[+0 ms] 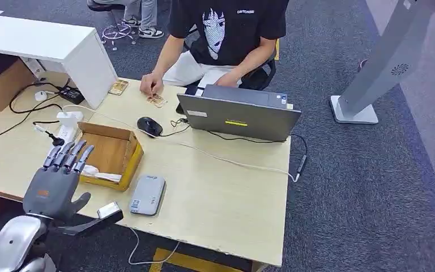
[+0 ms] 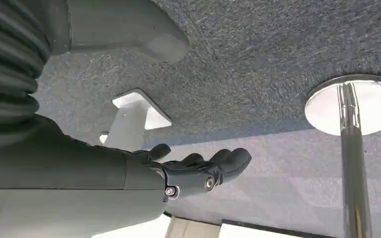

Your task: Pass the card to the sensor for recognition and then transmit it.

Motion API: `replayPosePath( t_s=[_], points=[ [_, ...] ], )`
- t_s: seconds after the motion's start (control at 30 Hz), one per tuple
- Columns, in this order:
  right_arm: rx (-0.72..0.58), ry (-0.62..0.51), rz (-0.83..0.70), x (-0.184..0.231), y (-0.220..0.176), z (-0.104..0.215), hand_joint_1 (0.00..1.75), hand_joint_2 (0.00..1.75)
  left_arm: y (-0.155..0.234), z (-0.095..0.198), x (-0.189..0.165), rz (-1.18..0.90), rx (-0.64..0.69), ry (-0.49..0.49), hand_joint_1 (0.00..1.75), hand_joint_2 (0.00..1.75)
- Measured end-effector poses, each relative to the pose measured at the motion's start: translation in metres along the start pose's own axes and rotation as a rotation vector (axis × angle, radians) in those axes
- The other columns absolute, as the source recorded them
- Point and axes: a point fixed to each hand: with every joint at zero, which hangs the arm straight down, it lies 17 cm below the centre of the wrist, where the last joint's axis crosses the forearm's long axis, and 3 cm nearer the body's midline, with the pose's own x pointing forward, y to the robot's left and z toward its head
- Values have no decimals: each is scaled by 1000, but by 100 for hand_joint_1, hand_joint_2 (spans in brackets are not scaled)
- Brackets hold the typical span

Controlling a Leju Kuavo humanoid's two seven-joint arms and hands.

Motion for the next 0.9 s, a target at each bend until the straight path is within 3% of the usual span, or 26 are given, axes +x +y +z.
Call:
replayPosePath(
  t_s=[0.9],
  points=[
    [-20,-14,18,5,-6,-1,0,175,-35,11,-31,48,-95,154,0,175]
  ],
)
